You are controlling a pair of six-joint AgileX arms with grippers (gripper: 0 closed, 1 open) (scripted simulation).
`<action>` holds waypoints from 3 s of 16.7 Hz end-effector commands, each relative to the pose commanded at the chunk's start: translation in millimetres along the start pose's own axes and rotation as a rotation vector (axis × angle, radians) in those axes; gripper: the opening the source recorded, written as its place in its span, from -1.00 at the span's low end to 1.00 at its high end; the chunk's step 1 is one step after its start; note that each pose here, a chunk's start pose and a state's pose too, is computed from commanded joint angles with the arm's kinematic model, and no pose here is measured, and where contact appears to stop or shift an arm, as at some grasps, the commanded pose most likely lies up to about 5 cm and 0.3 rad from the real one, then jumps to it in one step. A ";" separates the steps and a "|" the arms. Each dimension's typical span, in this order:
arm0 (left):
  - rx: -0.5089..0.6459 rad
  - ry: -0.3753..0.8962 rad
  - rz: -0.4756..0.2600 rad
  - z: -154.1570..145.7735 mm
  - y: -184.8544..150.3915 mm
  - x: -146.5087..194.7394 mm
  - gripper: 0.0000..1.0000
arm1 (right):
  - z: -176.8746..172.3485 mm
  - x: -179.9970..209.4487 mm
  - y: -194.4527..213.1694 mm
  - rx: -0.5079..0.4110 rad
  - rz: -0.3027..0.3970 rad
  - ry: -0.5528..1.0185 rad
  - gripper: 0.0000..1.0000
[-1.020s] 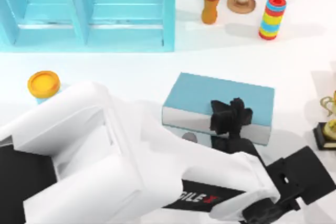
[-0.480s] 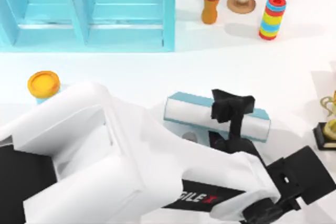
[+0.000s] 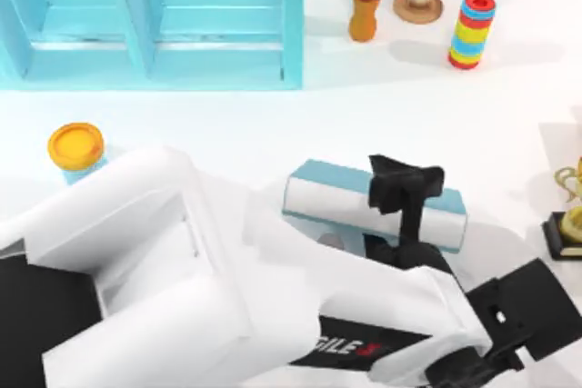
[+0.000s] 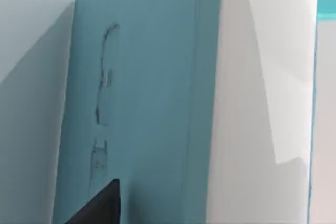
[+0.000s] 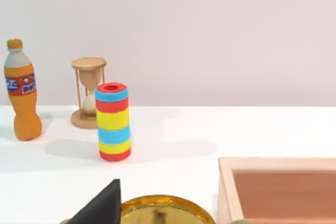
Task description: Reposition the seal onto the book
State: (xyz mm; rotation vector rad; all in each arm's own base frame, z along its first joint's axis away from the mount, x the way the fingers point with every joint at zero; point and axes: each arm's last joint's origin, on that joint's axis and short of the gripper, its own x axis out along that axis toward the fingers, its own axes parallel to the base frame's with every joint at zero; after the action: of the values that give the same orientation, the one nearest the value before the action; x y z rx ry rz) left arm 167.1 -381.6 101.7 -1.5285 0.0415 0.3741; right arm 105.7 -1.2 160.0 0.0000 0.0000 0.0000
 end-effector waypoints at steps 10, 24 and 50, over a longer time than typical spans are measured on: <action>-0.027 0.032 0.043 8.5 28.4 -81.7 1.00 | 0.0 0.0 0.0 0.000 0.000 0.000 1.00; 0.007 -0.006 0.000 35.9 28.5 -138.1 1.00 | 0.0 0.0 0.0 0.000 0.000 0.000 1.00; 0.267 -0.070 0.287 309.8 -159.7 65.6 1.00 | 0.0 0.0 0.0 0.000 0.000 0.000 1.00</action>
State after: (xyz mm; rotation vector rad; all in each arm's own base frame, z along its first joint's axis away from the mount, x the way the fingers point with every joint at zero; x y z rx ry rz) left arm 207.4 -64.4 255.3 -1.2456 0.2480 0.6250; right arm 105.7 -1.2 160.0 0.0000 0.0000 0.0000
